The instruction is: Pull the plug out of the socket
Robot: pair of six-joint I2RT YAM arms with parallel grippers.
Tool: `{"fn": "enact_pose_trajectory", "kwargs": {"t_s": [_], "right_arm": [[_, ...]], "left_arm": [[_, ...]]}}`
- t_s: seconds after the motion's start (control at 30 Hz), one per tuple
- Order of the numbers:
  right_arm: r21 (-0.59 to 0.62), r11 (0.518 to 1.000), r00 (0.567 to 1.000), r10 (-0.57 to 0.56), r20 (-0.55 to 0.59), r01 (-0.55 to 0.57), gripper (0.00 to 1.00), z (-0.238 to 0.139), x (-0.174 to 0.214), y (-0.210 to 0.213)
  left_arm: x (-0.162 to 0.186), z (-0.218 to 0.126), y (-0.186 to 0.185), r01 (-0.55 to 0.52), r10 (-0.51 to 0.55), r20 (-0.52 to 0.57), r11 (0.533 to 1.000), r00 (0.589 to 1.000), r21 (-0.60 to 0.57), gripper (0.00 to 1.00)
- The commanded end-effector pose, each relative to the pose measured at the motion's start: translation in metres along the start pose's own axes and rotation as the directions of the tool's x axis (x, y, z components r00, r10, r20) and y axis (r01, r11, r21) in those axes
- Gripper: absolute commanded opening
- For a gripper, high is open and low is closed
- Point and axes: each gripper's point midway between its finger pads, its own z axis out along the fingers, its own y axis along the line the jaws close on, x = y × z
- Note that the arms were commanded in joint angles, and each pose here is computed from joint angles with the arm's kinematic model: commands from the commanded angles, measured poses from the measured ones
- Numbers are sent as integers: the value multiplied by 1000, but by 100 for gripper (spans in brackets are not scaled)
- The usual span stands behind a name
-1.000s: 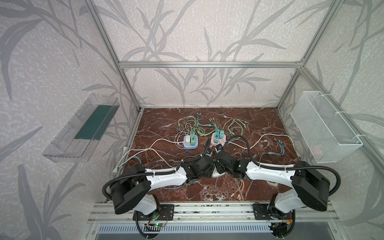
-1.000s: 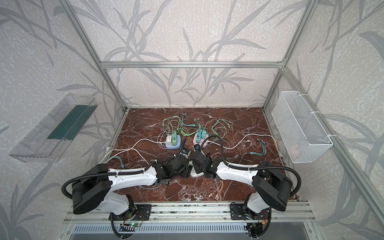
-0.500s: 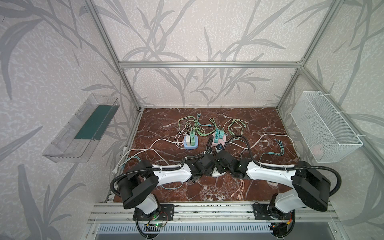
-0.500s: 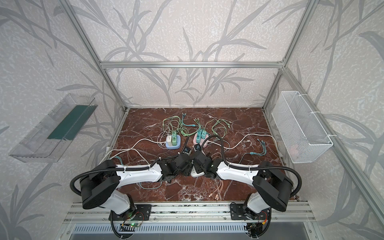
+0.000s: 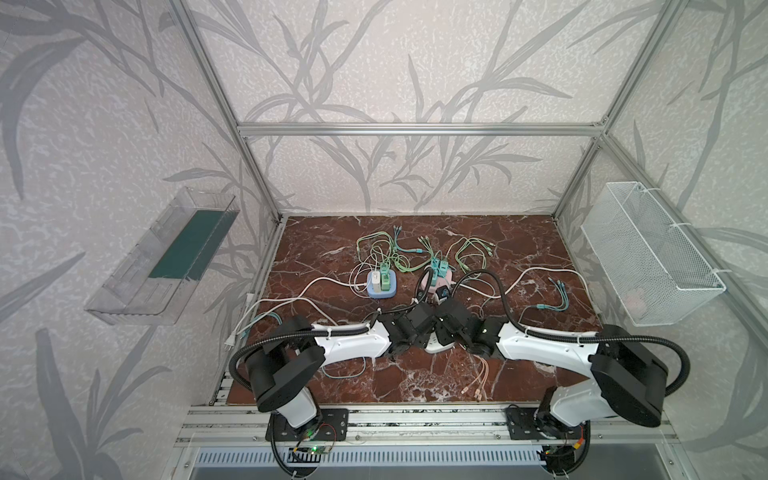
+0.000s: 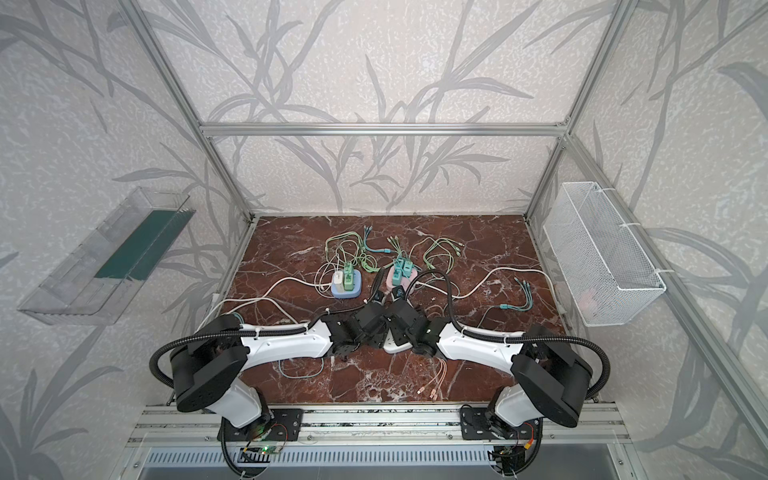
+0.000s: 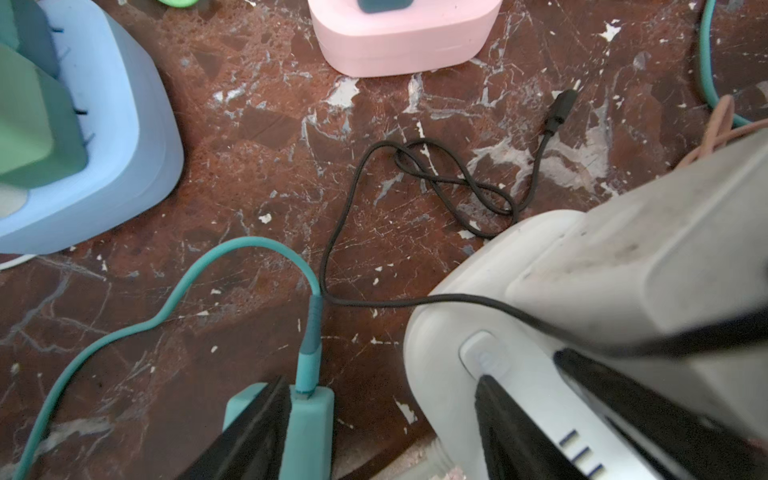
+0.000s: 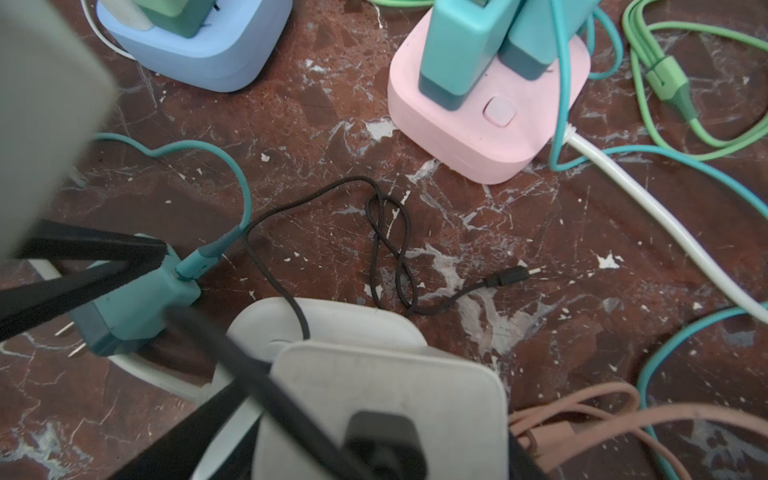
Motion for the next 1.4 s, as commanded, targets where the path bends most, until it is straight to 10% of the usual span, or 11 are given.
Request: {"fn": "enact_pose_trajectory", "kwargs": {"t_s": [0.0, 1.37], "right_arm": [[-77, 996, 995, 41, 89, -34, 31, -13, -26, 18], [-131, 989, 995, 75, 63, -66, 30, 0, -19, 31]], "left_arm": [[22, 9, 7, -5, 2, -84, 999, 996, -35, 71], [35, 5, 11, 62, -61, -90, 998, 994, 15, 67]]}}
